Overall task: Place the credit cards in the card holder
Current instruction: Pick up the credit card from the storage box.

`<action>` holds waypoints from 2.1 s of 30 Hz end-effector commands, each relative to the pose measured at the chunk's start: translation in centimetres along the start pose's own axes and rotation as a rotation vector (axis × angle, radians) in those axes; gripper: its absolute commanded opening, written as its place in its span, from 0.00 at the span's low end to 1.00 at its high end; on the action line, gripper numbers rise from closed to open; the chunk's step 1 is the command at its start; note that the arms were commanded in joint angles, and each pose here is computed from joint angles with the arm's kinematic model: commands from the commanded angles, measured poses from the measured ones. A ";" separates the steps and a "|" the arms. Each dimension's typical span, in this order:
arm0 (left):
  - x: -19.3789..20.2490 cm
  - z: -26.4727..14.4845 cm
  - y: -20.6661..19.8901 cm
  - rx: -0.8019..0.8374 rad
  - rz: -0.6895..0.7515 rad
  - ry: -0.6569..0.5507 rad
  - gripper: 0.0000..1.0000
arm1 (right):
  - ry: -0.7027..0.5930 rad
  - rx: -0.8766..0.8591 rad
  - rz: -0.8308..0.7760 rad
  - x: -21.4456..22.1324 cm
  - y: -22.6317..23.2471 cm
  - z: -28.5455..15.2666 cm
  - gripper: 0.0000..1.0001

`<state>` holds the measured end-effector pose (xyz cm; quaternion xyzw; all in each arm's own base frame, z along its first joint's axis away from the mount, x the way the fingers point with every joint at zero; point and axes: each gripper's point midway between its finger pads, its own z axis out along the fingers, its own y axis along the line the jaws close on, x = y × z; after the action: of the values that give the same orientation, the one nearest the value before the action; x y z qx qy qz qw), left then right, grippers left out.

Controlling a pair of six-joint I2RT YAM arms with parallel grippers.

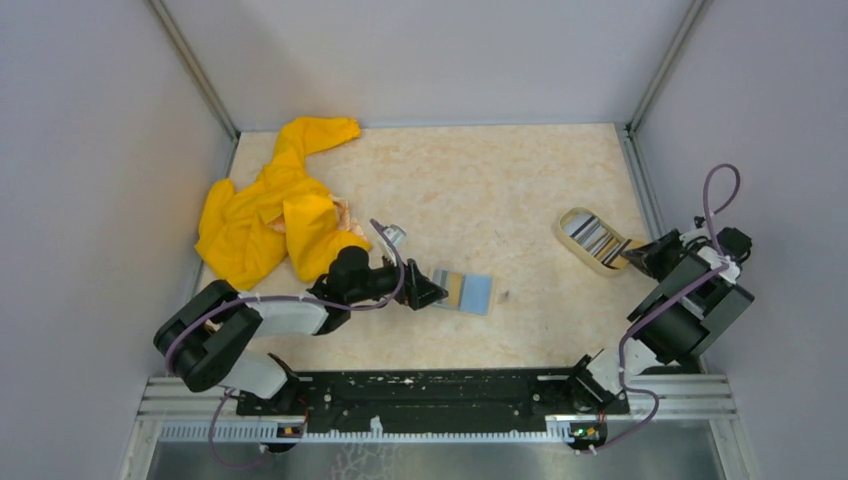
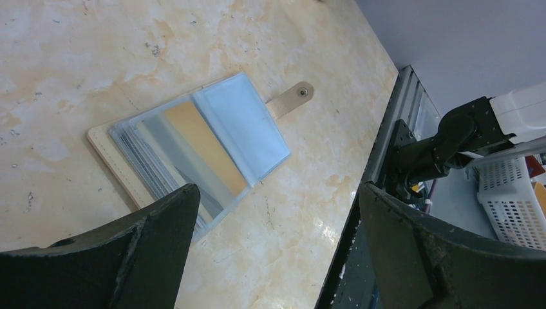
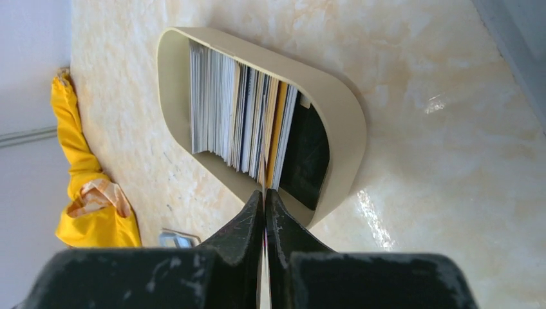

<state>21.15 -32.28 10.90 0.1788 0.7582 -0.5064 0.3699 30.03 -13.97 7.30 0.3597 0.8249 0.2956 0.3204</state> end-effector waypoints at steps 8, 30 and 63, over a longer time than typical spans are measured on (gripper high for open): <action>-4.4 -2.8 -0.6 -0.057 0.062 -0.201 0.99 | -0.036 -0.123 -0.487 -2.1 7.9 -5.1 0.00; -7.2 -8.2 -8.3 0.303 0.242 -0.477 0.93 | 0.581 -1.280 -1.297 25.9 26.3 -6.7 0.00; -3.6 0.2 -11.6 0.350 0.474 -0.284 0.38 | 0.708 -1.453 -1.510 32.4 23.7 -8.5 0.00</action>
<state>16.24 -37.01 21.08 0.3265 0.5309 -0.5602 0.5456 15.72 22.22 18.11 -0.6030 0.5260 0.5375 0.2661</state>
